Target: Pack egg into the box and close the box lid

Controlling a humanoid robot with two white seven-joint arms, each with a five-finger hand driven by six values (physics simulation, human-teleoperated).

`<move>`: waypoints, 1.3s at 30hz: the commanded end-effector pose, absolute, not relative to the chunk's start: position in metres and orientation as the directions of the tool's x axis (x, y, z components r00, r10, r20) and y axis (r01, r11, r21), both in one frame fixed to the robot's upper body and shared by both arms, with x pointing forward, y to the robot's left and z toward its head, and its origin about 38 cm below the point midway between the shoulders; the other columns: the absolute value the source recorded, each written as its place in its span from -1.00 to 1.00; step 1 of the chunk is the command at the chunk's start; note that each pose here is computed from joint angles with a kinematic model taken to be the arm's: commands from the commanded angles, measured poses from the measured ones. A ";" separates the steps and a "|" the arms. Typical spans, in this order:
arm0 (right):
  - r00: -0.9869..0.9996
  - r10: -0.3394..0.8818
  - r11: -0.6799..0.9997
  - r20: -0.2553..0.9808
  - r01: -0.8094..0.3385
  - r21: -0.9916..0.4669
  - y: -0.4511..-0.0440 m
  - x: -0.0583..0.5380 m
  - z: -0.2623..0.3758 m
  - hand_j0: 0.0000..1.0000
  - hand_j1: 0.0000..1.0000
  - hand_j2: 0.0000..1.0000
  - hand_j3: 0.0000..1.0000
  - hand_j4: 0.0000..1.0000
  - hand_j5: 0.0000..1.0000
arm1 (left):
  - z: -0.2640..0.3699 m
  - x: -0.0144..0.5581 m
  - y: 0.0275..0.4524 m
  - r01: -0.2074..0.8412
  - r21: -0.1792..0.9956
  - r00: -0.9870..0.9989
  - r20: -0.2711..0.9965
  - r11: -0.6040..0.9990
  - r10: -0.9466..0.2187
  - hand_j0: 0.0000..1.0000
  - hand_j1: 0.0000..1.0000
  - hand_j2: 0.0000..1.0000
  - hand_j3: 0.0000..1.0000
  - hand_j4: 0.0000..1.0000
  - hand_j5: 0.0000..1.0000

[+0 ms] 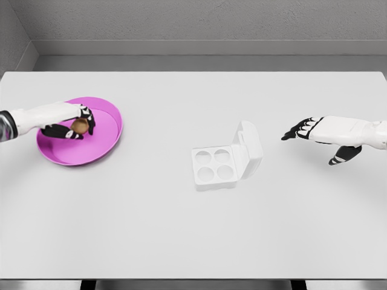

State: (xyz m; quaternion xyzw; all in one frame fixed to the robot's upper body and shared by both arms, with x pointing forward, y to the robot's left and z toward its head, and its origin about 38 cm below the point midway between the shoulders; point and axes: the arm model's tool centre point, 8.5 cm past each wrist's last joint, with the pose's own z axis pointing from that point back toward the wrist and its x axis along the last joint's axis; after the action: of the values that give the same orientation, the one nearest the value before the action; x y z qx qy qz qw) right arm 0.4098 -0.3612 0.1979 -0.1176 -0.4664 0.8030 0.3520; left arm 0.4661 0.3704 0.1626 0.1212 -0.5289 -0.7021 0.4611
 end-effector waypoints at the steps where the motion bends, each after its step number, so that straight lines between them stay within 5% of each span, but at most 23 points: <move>1: -0.722 0.677 -0.312 0.143 -0.457 -0.833 -0.362 0.410 0.199 1.00 1.00 1.00 1.00 1.00 1.00 | 0.178 0.465 0.355 0.485 0.874 -0.590 0.325 -0.003 -0.739 -0.35 -0.35 -0.35 -0.35 -0.35 -0.35; 39: -0.746 0.648 -0.322 0.156 -0.453 -0.831 -0.350 0.402 0.194 1.00 1.00 1.00 1.00 1.00 1.00 | 0.184 0.443 0.230 0.422 0.906 -0.783 0.390 0.048 -0.485 -0.33 -0.33 -0.33 -0.33 -0.33 -0.33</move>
State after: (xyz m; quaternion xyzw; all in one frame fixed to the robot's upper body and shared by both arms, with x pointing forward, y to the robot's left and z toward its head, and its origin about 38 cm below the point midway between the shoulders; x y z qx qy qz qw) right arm 0.4016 -0.3496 0.1921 -0.1028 -0.4695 0.8083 0.3401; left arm 0.4436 0.2410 0.1821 0.0341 -0.6332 -0.6974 0.3339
